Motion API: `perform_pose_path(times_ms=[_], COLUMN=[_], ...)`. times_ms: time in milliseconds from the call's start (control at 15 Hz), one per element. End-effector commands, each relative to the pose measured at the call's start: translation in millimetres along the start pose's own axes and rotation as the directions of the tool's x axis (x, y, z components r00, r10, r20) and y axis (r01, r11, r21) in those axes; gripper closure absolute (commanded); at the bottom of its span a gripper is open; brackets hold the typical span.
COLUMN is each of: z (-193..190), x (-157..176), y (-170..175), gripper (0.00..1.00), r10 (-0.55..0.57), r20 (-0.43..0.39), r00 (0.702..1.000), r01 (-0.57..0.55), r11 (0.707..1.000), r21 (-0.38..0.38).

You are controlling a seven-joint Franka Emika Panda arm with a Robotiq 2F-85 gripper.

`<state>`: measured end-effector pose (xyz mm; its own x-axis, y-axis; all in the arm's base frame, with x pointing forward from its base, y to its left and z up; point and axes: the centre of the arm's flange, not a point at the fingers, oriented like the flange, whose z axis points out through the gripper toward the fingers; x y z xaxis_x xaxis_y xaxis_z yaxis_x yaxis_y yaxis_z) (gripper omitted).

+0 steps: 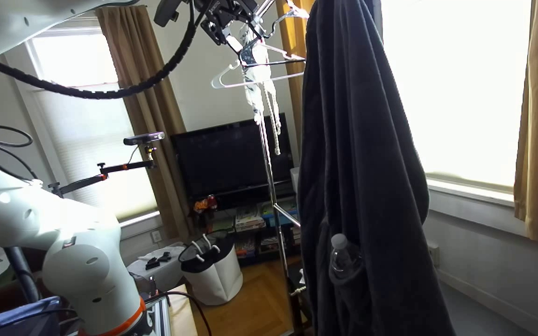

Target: Move the empty black clothes hanger from the top rail to the bottom rail

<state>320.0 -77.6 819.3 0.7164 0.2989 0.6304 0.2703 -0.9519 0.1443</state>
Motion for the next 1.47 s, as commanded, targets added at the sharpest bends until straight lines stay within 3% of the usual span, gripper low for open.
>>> perform_pose_path(times_ms=[0,533,1000,1400], z=[21,23,7,-22], x=[6,10,3,-11], y=[3,-7,-19,-31], gripper=[0.42,0.99,0.99,0.99], r10=[0.003,0.004,-0.005,0.012], r20=[-0.037,-0.045,-0.096,-0.287], r00=[0.999,0.999,0.995,0.958], r01=[-0.001,-0.001,0.012,0.008], r11=[1.000,0.998,0.998,0.998], r21=[0.030,0.056,0.065,0.068])
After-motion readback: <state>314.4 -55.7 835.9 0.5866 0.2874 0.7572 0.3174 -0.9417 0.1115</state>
